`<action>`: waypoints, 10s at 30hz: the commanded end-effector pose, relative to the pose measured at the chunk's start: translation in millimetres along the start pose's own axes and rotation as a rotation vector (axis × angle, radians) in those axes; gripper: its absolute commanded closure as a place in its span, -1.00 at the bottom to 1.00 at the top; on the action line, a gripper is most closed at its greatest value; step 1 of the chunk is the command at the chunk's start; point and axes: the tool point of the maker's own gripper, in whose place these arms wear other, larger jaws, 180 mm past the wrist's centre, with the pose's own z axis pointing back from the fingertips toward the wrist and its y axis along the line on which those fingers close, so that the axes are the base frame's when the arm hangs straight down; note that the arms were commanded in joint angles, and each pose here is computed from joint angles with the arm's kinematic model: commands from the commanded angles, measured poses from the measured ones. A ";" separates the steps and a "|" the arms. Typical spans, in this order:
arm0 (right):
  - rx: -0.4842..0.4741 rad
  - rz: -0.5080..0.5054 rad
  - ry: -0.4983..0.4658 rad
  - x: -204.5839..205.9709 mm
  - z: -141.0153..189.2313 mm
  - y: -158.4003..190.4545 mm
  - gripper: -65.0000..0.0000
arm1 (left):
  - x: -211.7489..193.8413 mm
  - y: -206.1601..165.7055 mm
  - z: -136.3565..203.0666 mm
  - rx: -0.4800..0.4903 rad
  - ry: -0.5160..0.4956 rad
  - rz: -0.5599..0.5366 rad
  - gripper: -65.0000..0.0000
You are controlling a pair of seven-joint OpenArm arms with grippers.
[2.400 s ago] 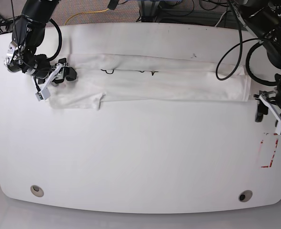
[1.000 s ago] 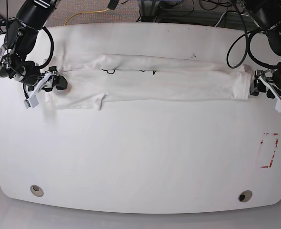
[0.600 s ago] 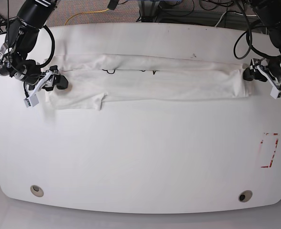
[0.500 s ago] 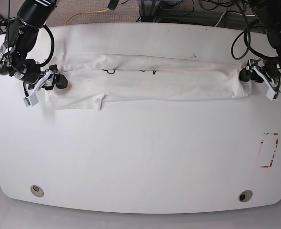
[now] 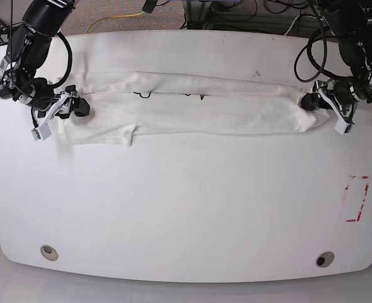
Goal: Fold the T-shirt properly
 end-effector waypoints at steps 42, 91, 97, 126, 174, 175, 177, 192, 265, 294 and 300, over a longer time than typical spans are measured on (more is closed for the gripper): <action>0.144 0.018 -0.039 -20.4 -8.6 69.4 -0.09 | 80.6 -135.1 23.9 -0.014 -0.126 -0.505 0.88; 0.093 0.001 0.022 -32.1 -30.6 54.5 -0.09 | 67.2 -281.9 -32.5 -0.201 -0.053 -0.836 -0.22; 0.088 0.011 0.010 -27.4 -28.4 54.6 -0.09 | 101.5 -230.6 -19.2 -0.062 -0.117 -0.716 -0.18; 0.039 -0.342 -0.250 -38.1 31.8 -21.1 -0.90 | 38.6 -118.9 -67.6 -0.018 0.049 -0.460 0.51; 0.299 0.109 -0.351 51.9 32.9 144.9 1.00 | 6.1 -208.5 -110.5 -0.234 0.064 -0.297 0.50; 0.315 0.108 -0.352 52.4 30.2 149.8 1.00 | 4.7 -210.1 -111.1 -0.238 0.068 -0.301 0.50; 0.362 0.084 -0.352 50.4 21.2 164.0 1.00 | 2.2 -211.9 -111.3 -0.244 0.073 -0.304 0.50; 0.493 0.019 -0.239 50.0 -46.5 196.2 0.37 | -6.8 -215.2 -110.4 -0.252 0.082 -0.302 0.50; 0.195 0.266 -0.119 117.5 -110.2 116.6 0.43 | 26.0 -263.3 -87.8 -0.210 -0.024 -0.762 0.51; 0.306 0.404 -0.038 5.5 -107.9 218.8 0.44 | 118.7 -138.7 -85.5 0.050 0.023 -0.882 0.51; 0.348 0.371 -0.052 16.4 -126.6 257.7 0.44 | 163.2 -149.1 -50.3 0.106 -0.149 -0.877 0.50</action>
